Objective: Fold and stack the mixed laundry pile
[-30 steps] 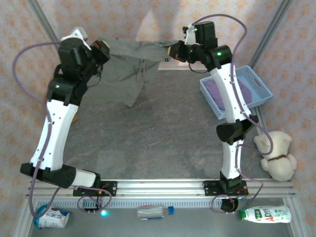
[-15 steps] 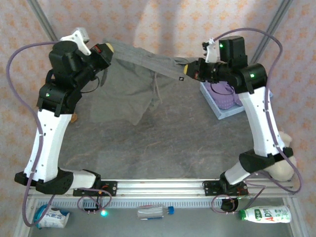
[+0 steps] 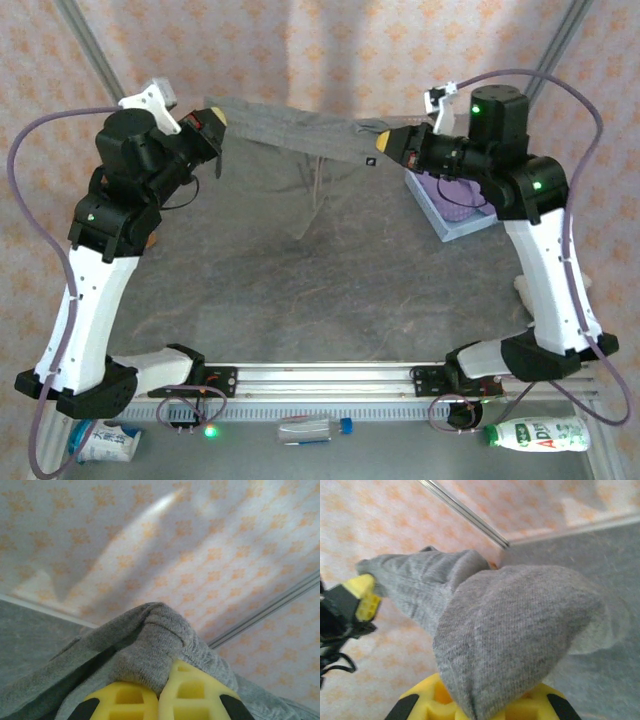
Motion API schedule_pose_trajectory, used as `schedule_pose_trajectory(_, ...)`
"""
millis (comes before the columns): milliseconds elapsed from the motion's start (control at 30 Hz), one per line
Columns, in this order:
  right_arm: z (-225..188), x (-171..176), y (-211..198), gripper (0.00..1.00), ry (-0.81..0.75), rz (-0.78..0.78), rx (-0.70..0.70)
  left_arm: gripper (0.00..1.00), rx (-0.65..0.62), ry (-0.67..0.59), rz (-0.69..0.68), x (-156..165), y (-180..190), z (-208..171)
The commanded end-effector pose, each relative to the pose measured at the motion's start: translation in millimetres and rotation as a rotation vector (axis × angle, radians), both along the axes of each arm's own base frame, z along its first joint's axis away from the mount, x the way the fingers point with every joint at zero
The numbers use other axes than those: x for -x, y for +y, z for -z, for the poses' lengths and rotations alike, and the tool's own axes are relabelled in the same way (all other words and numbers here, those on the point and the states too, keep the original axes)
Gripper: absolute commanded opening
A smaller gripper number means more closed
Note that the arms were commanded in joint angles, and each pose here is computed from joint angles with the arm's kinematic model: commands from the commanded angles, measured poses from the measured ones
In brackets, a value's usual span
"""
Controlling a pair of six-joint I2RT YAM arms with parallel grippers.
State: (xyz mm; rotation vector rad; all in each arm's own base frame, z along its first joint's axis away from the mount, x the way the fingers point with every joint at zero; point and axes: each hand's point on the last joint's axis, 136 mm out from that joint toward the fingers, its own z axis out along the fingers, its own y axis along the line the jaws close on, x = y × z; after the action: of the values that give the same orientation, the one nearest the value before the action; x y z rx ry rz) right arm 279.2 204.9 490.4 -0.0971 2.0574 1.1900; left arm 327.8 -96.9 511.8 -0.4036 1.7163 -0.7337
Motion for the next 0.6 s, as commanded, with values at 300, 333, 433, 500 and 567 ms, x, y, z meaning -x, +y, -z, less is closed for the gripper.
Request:
schedule_pose_trajectory(300,95.5,-208.4,24.8,0.0,0.204,0.319,-0.075,0.0,-0.019,0.261,-0.233,-138.2,38.9,92.2)
schedule_pose_trajectory(333,108.8,-230.7,35.0,0.02,0.216,0.296,-0.085,0.0,-0.033,0.305,-0.26,-159.2,43.5,112.8)
schedule_pose_trajectory(433,141.4,-277.8,55.8,0.5,0.247,0.237,-0.09,0.71,-0.081,0.431,-0.315,-206.5,54.8,163.9)
schedule_pose_trajectory(500,166.8,-289.8,57.9,0.69,0.294,0.234,-0.05,1.0,-0.089,0.541,-0.298,-223.0,51.8,193.4)
schedule_pose_trajectory(567,165.8,-284.5,57.2,0.75,0.288,0.212,-0.017,1.0,-0.125,0.588,-0.277,-227.4,45.6,205.8)
